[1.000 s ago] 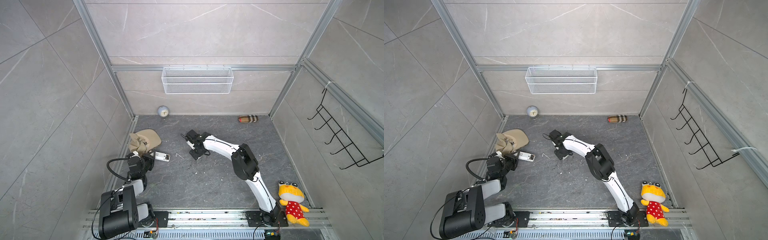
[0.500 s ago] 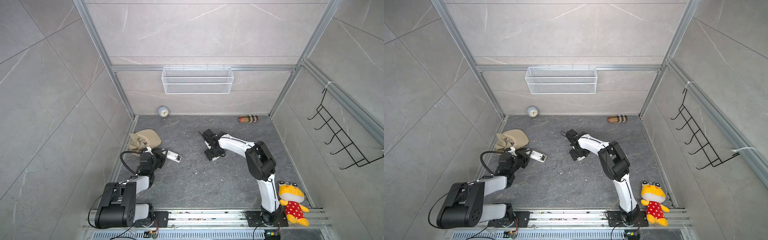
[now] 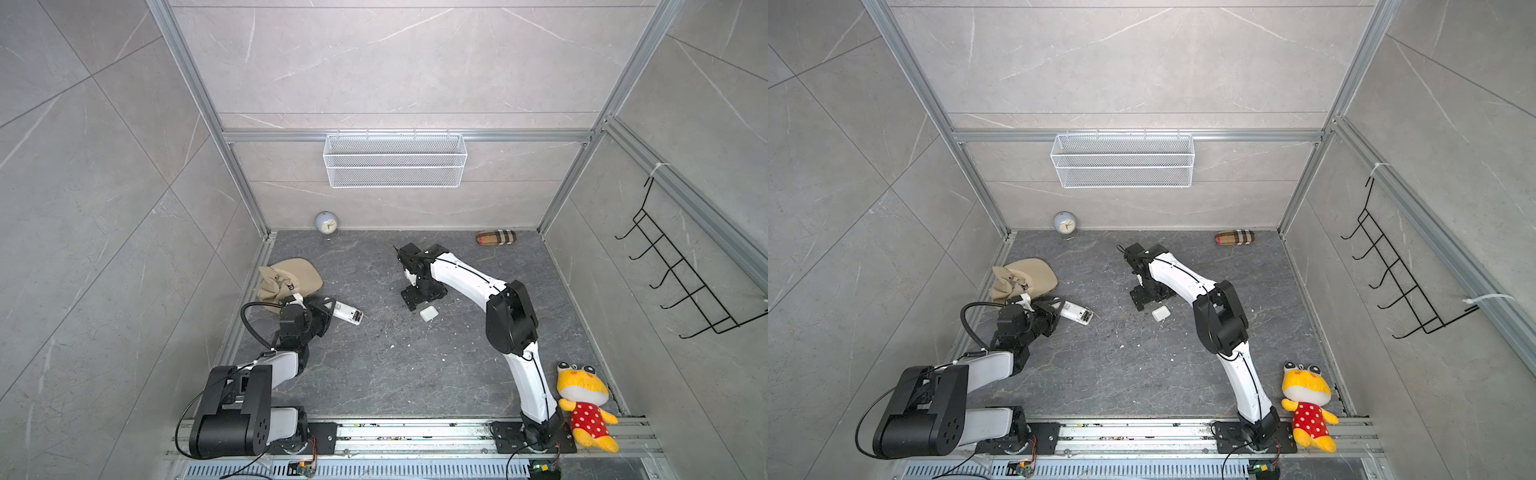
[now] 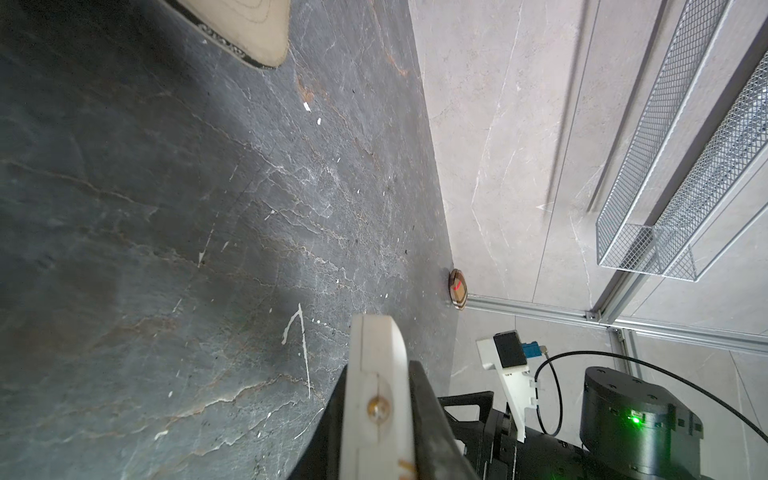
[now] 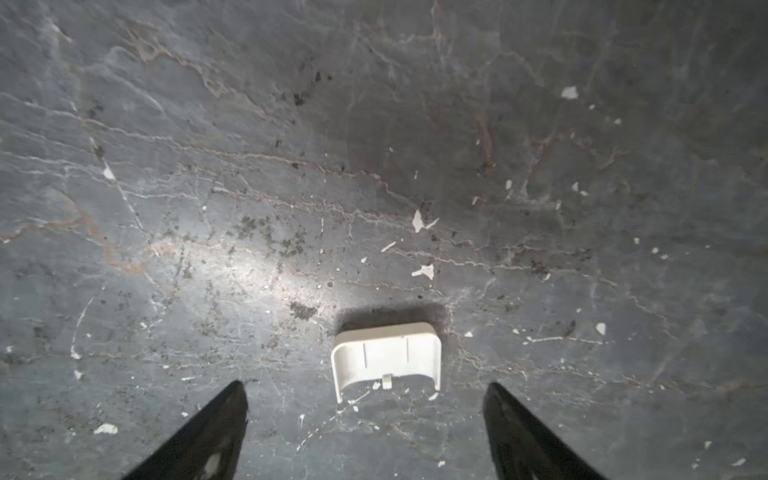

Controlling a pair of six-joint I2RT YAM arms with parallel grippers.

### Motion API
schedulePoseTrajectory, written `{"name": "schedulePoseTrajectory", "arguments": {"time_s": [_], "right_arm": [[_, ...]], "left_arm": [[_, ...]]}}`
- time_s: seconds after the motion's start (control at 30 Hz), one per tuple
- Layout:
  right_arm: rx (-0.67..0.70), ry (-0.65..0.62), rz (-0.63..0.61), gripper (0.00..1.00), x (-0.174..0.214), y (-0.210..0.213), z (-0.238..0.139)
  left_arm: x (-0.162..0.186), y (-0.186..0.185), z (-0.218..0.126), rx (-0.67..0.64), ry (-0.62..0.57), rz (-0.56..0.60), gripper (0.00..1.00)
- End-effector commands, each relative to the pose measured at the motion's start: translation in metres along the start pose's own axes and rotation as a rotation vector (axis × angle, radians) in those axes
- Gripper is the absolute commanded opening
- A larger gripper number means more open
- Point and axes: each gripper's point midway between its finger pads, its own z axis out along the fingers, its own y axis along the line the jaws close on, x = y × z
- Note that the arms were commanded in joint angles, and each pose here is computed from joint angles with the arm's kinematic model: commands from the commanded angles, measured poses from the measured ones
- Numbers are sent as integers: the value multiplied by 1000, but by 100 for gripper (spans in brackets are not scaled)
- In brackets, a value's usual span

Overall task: Load the batteries into the remote control
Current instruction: 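Lower the open right gripper around the white battery cover and close it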

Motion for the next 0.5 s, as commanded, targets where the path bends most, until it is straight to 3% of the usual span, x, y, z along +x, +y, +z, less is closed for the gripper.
{"name": "schedulePoseTrajectory", "arguments": {"time_s": [0.0, 0.23, 0.47], "right_arm": [[-6, 83, 3, 88, 14, 4, 8], [-40, 103, -5, 81, 13, 4, 17], [-12, 122, -31, 83, 9, 1, 24]], "left_arm": [[-10, -33, -1, 80, -25, 51, 0], [-10, -36, -2, 77, -22, 66, 0], [-10, -36, 1, 79, -12, 61, 0]]}}
